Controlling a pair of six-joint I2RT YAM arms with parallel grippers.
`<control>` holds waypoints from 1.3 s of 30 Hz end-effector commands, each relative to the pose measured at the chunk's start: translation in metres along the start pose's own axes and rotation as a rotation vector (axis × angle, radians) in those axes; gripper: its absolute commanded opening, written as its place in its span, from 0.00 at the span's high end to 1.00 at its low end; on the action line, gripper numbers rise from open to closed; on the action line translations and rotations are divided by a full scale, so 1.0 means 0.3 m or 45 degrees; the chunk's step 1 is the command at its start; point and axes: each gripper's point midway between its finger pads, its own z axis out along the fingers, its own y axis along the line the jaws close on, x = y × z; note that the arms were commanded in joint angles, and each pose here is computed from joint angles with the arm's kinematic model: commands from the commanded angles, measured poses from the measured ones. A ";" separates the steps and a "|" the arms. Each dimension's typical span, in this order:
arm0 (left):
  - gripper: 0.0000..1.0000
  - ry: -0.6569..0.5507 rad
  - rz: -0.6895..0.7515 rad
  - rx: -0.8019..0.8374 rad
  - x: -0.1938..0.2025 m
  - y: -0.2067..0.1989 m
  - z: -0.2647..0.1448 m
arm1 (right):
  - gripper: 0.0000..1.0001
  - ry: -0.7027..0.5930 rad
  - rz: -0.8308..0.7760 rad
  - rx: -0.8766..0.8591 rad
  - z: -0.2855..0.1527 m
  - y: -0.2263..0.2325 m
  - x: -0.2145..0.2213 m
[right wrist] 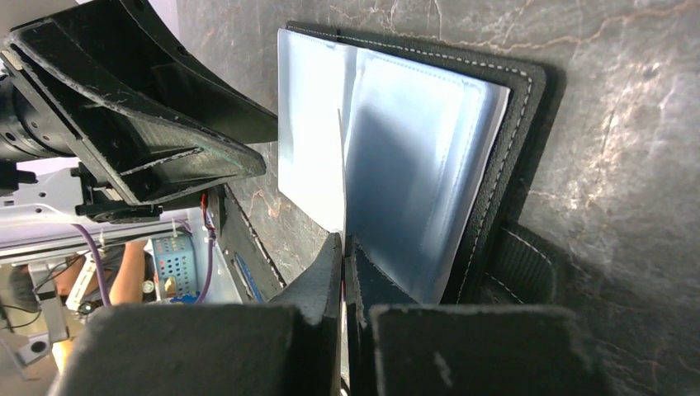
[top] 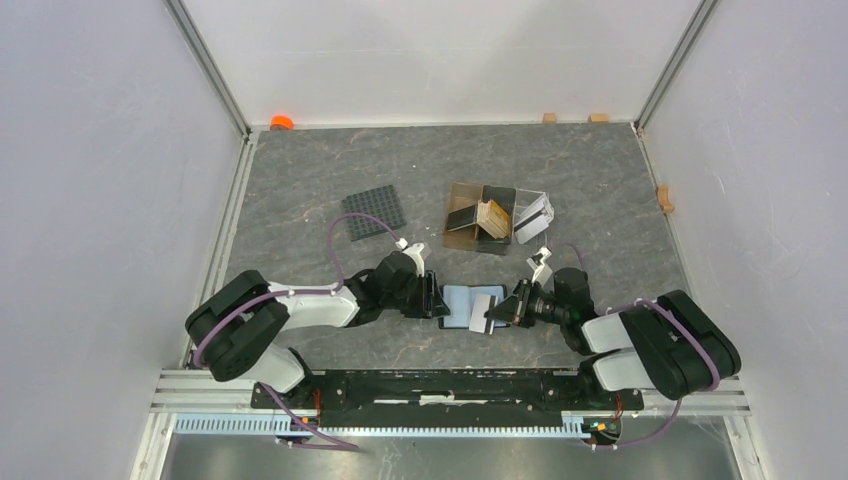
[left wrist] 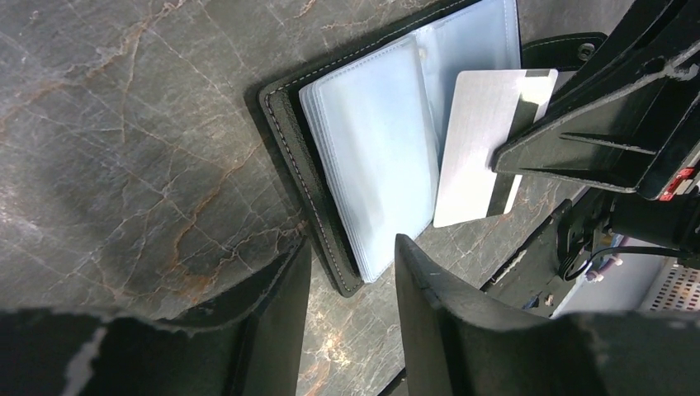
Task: Put the credit cards into the card holder
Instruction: Insert the credit card into the card holder.
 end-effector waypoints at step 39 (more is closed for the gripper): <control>0.72 0.106 0.067 -0.262 0.082 0.172 0.027 | 1.00 -0.185 -0.018 0.084 -0.010 -0.032 -0.095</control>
